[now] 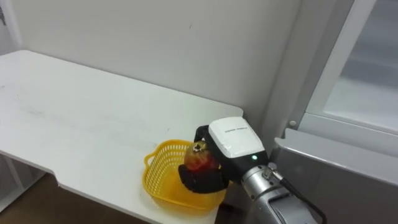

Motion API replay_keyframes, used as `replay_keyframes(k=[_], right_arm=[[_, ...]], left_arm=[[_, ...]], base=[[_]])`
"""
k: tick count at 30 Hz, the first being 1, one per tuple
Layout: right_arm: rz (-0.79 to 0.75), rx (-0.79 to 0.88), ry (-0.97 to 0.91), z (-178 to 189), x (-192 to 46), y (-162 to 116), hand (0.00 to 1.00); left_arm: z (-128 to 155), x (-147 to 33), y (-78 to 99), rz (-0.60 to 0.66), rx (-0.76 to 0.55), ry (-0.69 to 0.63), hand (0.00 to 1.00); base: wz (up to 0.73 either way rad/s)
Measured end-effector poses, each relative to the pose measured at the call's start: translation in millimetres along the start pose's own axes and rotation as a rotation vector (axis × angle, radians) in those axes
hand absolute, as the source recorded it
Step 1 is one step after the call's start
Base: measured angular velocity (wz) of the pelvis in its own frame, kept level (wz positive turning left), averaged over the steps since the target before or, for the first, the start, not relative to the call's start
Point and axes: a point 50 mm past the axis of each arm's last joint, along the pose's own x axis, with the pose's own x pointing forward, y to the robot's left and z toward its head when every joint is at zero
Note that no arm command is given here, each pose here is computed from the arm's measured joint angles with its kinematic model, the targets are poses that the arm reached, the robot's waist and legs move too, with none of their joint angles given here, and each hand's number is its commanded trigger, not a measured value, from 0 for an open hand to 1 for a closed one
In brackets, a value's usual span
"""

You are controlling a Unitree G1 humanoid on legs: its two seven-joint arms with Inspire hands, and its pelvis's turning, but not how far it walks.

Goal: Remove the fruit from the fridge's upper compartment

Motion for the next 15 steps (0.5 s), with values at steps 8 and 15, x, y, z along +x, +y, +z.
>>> replay_keyframes(k=[8, 15], right_arm=[[0.023, 0.000, 0.018, -1.9, -2.4, 3.6, 0.51], [0.035, 0.007, 0.028, -3.1, -2.9, 4.9, 0.00]], left_arm=[[-2.7, -0.4, -0.9, -0.002, -0.001, 0.018, 0.00], [-2.7, -0.3, -0.6, 0.000, -0.001, 0.020, 0.00]], base=[[0.01], [0.00]])
